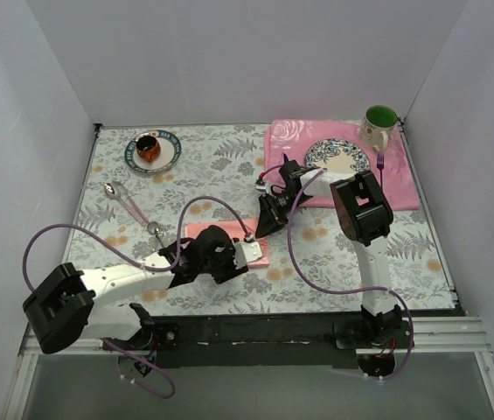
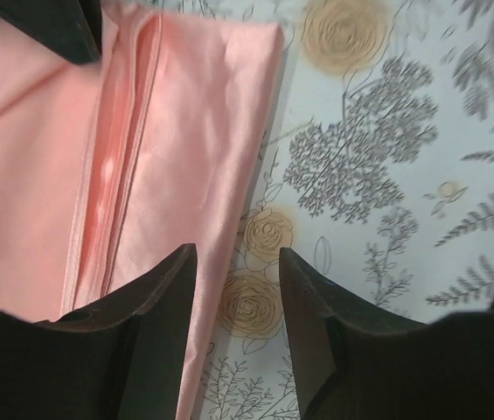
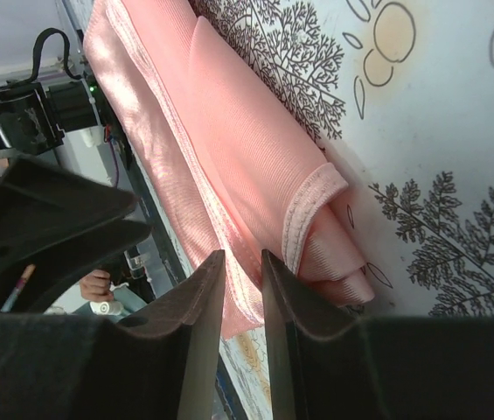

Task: Fold the napkin into a case and place the utensils inside
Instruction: Smooth out the 2/3-rectangle-folded napkin.

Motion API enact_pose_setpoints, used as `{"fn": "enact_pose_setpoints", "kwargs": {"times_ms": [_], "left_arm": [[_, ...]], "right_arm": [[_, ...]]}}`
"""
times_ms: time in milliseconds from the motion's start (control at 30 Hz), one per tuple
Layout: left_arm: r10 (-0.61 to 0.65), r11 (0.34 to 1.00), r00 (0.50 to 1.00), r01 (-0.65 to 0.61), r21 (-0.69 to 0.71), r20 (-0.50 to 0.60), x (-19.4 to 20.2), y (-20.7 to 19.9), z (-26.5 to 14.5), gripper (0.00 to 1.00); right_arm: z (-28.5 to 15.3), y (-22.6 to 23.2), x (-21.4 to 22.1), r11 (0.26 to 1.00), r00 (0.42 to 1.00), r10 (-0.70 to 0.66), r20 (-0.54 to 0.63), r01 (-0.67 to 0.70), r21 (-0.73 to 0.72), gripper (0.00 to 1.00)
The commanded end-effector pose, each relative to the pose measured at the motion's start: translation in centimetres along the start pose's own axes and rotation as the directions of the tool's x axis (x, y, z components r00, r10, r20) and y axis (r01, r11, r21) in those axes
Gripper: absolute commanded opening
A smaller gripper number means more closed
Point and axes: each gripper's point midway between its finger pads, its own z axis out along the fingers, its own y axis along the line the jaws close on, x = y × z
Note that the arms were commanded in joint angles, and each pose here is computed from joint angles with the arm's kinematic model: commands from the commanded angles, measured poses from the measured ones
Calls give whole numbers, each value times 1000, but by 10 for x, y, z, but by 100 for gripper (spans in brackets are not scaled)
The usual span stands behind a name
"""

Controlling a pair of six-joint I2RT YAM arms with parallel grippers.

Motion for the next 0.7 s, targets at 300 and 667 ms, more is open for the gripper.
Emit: {"fn": "enact_pose_setpoints", "kwargs": {"times_ms": [300, 667], "left_arm": [[275, 943, 949, -297, -148, -157, 39, -6, 35, 31], [243, 947, 962, -263, -182, -125, 20, -1, 46, 12]], "right_arm": [[8, -53, 12, 978, 999, -7, -38, 15, 210, 31], [8, -57, 17, 974, 999, -20, -46, 30, 226, 30]]}}
